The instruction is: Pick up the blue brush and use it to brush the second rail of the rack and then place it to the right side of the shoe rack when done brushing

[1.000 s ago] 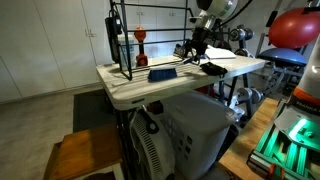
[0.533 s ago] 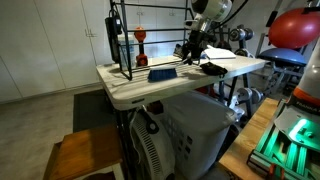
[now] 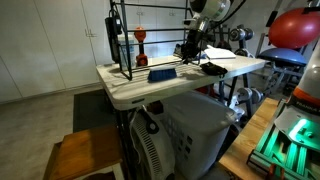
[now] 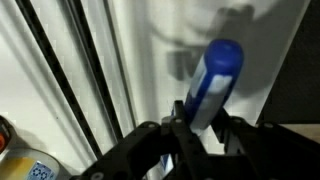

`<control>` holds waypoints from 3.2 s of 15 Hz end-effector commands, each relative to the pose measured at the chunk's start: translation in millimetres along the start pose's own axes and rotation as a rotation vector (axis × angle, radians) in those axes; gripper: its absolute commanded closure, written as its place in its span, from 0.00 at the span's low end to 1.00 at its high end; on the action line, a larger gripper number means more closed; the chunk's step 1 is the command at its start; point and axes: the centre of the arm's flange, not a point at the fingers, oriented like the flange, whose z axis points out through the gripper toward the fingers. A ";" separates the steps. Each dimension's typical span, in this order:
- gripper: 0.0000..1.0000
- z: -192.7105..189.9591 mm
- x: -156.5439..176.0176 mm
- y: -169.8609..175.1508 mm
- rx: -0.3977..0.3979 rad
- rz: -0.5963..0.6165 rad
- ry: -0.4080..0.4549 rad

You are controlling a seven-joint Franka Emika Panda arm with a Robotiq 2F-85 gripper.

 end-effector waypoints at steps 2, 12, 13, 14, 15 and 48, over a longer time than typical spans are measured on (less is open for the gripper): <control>0.93 -13.0 -1.5 -13.3 0.018 -0.056 0.060; 0.93 -48.3 -18.4 -61.6 -0.009 -0.129 0.226; 0.93 -52.0 -19.7 -71.2 -0.008 -0.115 0.239; 0.93 -58.0 -21.5 -83.7 -0.003 -0.083 0.257; 0.93 -62.7 -23.0 -95.6 -0.011 -0.062 0.269; 0.93 -139.7 -24.2 -97.3 -0.408 0.596 0.597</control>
